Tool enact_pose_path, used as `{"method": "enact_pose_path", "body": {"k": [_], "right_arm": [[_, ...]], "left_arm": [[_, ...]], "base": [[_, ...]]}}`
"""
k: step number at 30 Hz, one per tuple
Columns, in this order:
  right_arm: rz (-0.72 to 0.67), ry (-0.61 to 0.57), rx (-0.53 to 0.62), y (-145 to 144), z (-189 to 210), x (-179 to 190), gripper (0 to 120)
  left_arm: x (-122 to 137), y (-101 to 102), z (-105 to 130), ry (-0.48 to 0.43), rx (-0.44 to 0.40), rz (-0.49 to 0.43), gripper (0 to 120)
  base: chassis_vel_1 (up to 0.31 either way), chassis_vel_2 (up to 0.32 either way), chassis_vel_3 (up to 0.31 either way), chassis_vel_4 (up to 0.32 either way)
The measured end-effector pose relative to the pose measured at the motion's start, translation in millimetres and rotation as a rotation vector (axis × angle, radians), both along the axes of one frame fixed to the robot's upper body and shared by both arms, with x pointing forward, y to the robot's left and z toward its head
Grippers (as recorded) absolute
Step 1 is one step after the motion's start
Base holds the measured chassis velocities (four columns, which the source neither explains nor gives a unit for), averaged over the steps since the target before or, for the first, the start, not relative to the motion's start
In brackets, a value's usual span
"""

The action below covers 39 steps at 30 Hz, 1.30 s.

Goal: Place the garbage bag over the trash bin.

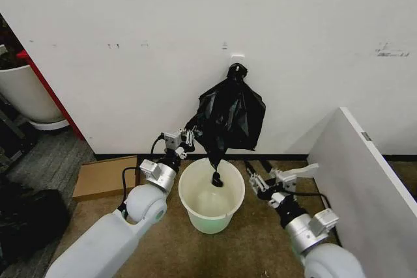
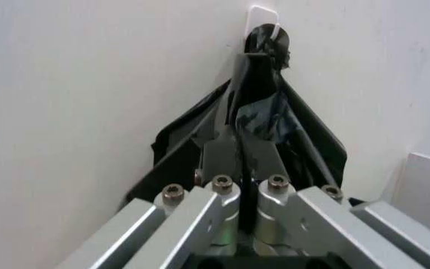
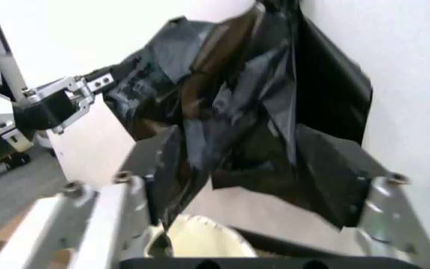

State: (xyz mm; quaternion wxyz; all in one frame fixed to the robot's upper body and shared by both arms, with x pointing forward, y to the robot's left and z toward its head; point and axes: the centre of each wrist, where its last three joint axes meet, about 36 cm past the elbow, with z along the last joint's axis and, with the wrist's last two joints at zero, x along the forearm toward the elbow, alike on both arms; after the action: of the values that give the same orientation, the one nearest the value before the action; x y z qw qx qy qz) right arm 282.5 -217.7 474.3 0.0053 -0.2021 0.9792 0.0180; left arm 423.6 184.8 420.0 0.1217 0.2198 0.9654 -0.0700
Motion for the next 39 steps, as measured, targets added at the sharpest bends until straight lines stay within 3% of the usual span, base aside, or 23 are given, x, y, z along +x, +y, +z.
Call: {"method": "enact_pose_path", "body": {"k": [7, 13, 17, 22, 28, 39], "right_arm": [[0.084, -0.085, -0.233, -10.3, -6.2, 41.2, 93], [0.125, -0.121, -0.370, -12.2, 2.8, 66.4, 100], [0.142, -0.135, -0.407, -6.7, 14.3, 88.5, 100], [0.184, -0.043, -0.322, 14.6, 25.7, 108.9, 100], [0.208, -0.042, -0.387, 29.0, 23.1, 127.7, 100], [0.222, -0.042, -0.536, 39.9, 28.2, 153.1, 79]], "left_arm": [[3.4, -8.1, 1.2, -0.002, -0.003, -0.022, 0], [8.1, -15.0, 1.2, -0.002, -0.004, -0.037, 0], [8.8, -13.5, 0.0, -0.001, 0.001, -0.035, 0], [8.0, -11.0, -1.5, 0.001, 0.002, -0.031, 0], [6.5, -8.6, -2.9, 0.002, 0.001, -0.025, 0], [3.8, -7.3, -2.7, -0.002, -0.002, -0.025, 0]], "base": [[0.000, 0.000, 0.000, 0.000], [0.000, 0.000, 0.000, 0.000], [0.000, 0.000, 0.000, 0.000], [0.000, 0.000, 0.000, 0.000], [0.000, 0.000, 0.000, 0.000], [0.000, 0.000, 0.000, 0.000]]}}
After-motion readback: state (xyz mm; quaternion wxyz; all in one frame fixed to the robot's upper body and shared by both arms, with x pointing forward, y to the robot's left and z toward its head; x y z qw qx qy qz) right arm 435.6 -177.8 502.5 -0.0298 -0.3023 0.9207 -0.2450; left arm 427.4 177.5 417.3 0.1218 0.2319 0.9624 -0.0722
